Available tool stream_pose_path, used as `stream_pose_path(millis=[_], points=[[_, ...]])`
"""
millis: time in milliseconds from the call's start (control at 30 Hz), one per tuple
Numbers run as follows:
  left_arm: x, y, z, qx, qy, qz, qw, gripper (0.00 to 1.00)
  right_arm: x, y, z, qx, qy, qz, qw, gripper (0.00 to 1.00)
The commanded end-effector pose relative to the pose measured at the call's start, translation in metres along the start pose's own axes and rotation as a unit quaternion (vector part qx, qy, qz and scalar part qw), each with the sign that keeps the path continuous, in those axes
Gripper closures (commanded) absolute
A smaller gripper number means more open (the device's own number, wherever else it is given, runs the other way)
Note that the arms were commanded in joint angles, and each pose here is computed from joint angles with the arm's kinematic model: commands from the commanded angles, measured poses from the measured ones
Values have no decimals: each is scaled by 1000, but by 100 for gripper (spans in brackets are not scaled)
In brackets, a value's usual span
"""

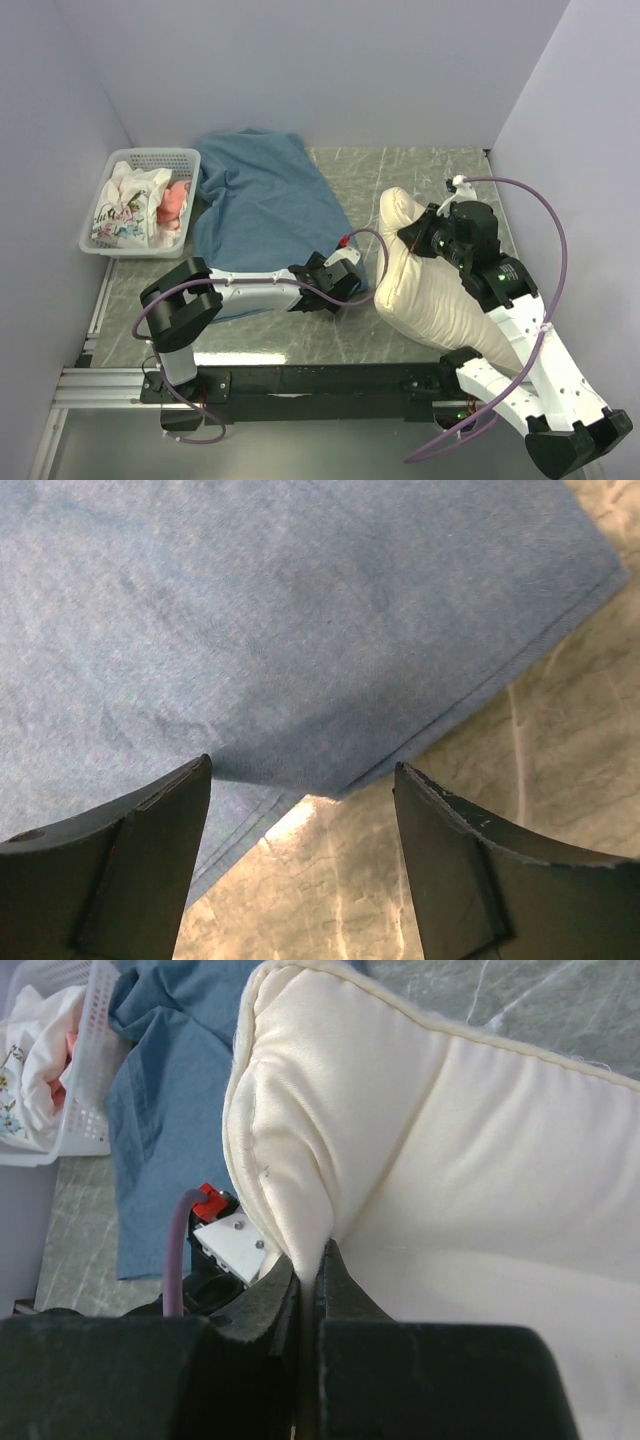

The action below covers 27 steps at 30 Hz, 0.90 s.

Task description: Put the pillow into the pillowcase

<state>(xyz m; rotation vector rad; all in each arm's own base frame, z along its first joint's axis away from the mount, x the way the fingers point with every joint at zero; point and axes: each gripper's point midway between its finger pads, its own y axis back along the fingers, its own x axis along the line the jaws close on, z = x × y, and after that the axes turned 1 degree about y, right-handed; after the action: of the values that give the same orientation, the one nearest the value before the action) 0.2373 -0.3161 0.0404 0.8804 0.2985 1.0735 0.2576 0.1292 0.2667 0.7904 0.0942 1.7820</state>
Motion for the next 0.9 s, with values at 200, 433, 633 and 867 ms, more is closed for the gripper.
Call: stream_pose_path(millis=[200,433,633,867], points=[[-9,3,3,-8,-23,-18,1000,25,17,7,11,-28,-13,43,999,100],[-2,-7,-1,0,-37,10,999,27,17,8,9,-26,-12,46,999,100],[-4,-4,-4,6,-39,-2,999,21,15,11,9,-28,-8,42,999,100],[-1,-4,-2,4,-45,4,999,31,14,10,5,-25,-10,45,999,100]])
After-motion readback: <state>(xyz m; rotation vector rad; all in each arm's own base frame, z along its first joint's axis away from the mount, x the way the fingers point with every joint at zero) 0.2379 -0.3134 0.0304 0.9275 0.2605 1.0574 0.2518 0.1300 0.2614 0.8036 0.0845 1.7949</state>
